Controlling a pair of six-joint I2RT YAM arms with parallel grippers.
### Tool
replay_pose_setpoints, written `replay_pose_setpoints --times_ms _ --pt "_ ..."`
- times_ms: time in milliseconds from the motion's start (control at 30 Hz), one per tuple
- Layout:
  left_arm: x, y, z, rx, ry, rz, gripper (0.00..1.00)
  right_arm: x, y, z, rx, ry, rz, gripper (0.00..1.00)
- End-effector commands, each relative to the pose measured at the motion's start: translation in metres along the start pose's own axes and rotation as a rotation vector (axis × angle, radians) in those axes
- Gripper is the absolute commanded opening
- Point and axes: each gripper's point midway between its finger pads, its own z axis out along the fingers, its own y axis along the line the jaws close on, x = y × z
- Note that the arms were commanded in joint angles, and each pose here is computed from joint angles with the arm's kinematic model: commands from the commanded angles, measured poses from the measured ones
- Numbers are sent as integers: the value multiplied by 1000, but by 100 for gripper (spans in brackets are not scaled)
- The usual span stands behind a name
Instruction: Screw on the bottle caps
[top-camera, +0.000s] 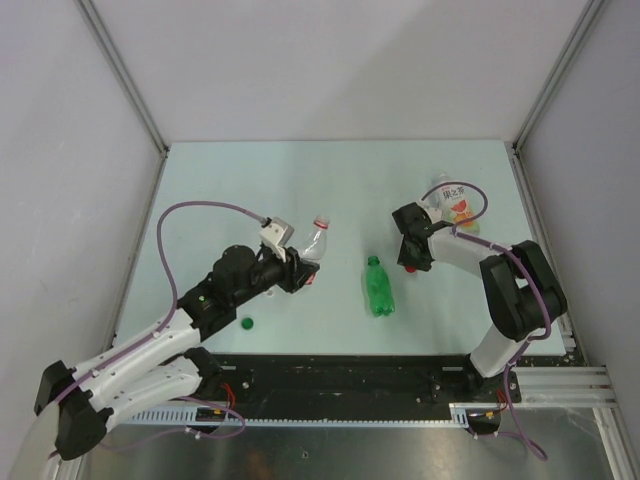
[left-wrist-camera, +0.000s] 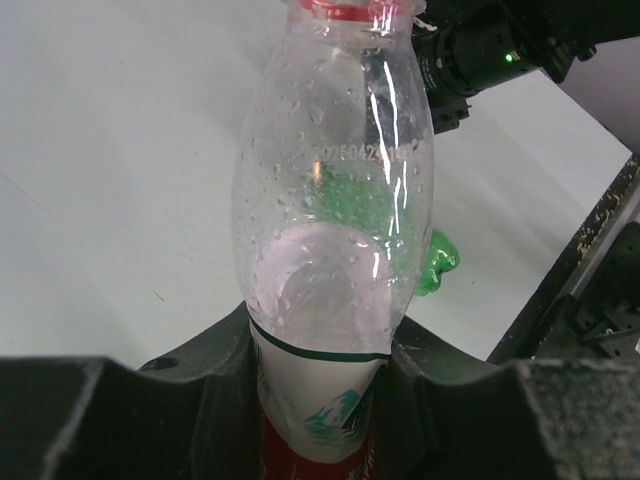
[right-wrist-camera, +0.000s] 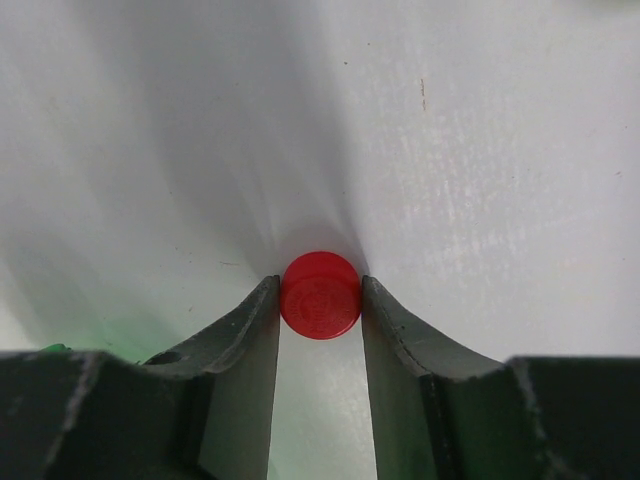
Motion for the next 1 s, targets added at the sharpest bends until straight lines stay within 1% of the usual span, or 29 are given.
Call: replay_pose_setpoints --times_ms 0,67,133,200,233,300,367,433,500,633,800,967 --pt "-43 -23 2 109 -94 113 34 -9 3 -13 -13 -28 17 29" --pt "-56 -32 5 164 -115 196 34 -16 9 -27 -72 -44 5 26" --pt "-62 -44 10 241 -114 303 33 -26 19 -51 -187 -65 -23 25" --pt "-56 -58 12 349 -77 410 30 -36 35 -87 -368 -89 -67 24" --pt "-49 -65 11 410 -57 447 30 -42 43 -112 -482 -118 -103 24" --pt "-37 -75 6 502 -38 492 31 -46 59 -165 -711 -185 -199 25" --pt "-27 -81 0 564 -29 515 31 -42 68 -216 -907 -247 -292 25" --pt "-22 -84 -2 589 -18 509 31 -36 71 -258 -1055 -298 -358 25" --pt "-19 -85 -1 596 5 470 30 -27 71 -291 -1178 -322 -416 25" --pt "1 -96 -8 696 63 419 31 -7 72 -338 -1393 -332 -530 23" --pt "17 -96 -9 728 109 389 31 2 71 -364 -1519 -368 -627 23" --pt "23 -96 -4 733 141 356 31 11 69 -377 -1599 -354 -676 24"
